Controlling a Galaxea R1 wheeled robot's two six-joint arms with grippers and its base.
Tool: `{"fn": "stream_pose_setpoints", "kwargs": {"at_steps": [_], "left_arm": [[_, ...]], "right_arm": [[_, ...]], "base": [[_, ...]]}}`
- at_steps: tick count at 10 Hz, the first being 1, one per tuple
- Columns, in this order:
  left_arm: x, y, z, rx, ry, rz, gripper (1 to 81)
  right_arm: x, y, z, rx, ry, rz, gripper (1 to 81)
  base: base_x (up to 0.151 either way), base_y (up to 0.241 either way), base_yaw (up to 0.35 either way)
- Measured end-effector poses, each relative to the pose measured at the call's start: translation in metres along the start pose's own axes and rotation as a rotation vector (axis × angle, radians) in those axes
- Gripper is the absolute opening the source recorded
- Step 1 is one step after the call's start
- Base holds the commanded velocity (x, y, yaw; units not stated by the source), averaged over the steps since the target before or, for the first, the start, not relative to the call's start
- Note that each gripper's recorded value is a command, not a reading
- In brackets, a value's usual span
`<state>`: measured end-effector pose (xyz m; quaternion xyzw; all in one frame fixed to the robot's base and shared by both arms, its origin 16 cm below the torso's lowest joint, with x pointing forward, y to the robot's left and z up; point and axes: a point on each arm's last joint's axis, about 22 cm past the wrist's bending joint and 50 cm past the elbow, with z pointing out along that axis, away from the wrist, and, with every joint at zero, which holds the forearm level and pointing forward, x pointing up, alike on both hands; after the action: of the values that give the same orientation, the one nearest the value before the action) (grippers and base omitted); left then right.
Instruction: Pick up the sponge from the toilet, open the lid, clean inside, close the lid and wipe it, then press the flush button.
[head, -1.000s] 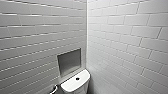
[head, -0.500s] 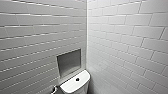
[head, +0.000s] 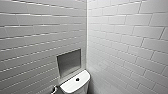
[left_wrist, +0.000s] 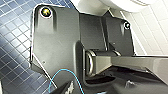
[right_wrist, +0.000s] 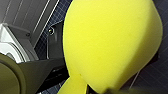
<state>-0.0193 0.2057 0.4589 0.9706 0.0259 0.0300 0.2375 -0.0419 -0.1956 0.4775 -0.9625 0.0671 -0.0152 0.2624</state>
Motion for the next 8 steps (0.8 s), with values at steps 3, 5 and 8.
{"fn": "stream_pose_setpoints", "kwargs": {"at_steps": [3, 5, 8], "left_arm": [[0.032, 0.012, -0.023, -0.068, 0.031, 0.017, 81.1], [0.055, 0.015, -0.042, -0.099, 0.051, 0.032, 81.1], [0.101, 0.030, -0.075, -0.156, 0.090, 0.068, 81.1]], "right_arm": [[0.013, -0.005, -0.025, 0.044, 0.007, 0.014, 1.0], [0.023, -0.002, -0.038, 0.052, 0.015, 0.032, 1.0], [0.029, 0.001, -0.050, 0.056, 0.024, 0.073, 1.0]], "base": [[0.000, 0.000, 0.000], [0.000, 0.000, 0.000], [0.000, 0.000, 0.000]]}}
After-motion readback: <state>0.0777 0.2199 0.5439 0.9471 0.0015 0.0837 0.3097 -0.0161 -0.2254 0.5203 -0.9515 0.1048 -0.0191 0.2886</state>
